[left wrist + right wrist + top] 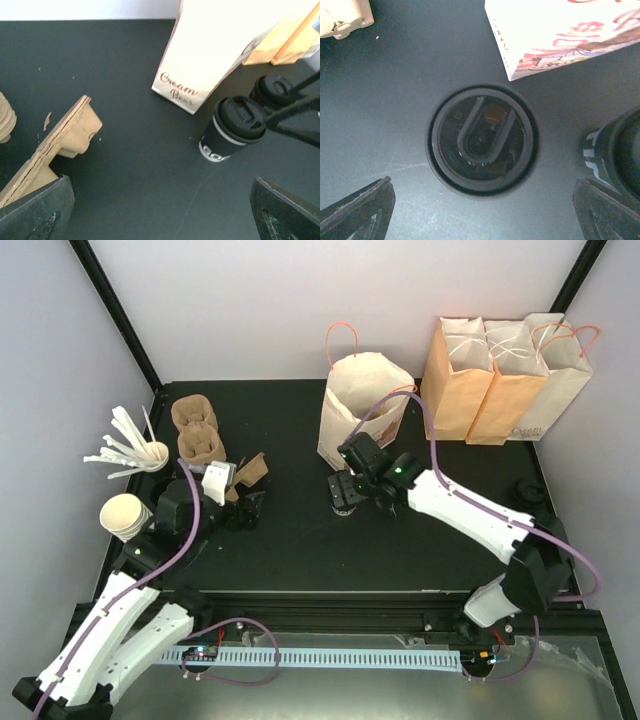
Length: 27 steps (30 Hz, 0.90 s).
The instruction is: Pack the takeout coffee
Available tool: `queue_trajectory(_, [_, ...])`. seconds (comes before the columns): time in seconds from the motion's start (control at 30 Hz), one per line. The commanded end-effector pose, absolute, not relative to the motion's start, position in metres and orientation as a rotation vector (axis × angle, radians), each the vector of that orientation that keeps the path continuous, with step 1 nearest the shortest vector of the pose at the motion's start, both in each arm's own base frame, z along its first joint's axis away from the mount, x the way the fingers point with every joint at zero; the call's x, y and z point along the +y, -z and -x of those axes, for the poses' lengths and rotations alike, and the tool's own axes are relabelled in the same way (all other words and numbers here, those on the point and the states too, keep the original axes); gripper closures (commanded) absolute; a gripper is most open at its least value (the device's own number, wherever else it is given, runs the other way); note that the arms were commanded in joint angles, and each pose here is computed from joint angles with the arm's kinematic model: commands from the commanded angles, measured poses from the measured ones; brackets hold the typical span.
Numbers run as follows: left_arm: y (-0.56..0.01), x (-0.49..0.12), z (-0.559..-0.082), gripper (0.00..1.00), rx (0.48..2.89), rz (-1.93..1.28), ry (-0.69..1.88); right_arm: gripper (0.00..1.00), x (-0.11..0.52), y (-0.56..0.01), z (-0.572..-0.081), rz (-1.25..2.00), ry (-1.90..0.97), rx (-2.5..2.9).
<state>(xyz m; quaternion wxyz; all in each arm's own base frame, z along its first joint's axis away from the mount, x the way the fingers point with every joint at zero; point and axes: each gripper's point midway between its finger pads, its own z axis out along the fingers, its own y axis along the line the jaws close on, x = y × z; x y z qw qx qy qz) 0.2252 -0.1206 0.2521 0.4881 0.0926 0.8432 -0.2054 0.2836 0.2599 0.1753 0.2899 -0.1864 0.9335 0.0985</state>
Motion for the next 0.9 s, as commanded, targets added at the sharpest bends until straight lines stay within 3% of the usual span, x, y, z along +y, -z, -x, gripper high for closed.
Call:
queue_trajectory(0.0, [-0.241, -0.116, -0.225, 0.01, 2.093, -0.304, 0.403, 0.00, 0.270, -0.170, -0.293, 0.493, -0.196, 2.535])
queue_trajectory(0.5, [-0.232, -0.117, -0.226, 0.01, 2.093, -0.316, 0.396, 0.14, 0.281, -0.142, -0.311, 0.505, -0.058, 2.601])
queue_trajectory(0.87, [-0.233, -0.116, -0.225, 0.01, 2.086, -0.310, 0.398, 0.15, 0.283, -0.137, -0.313, 0.512, -0.039, 2.619])
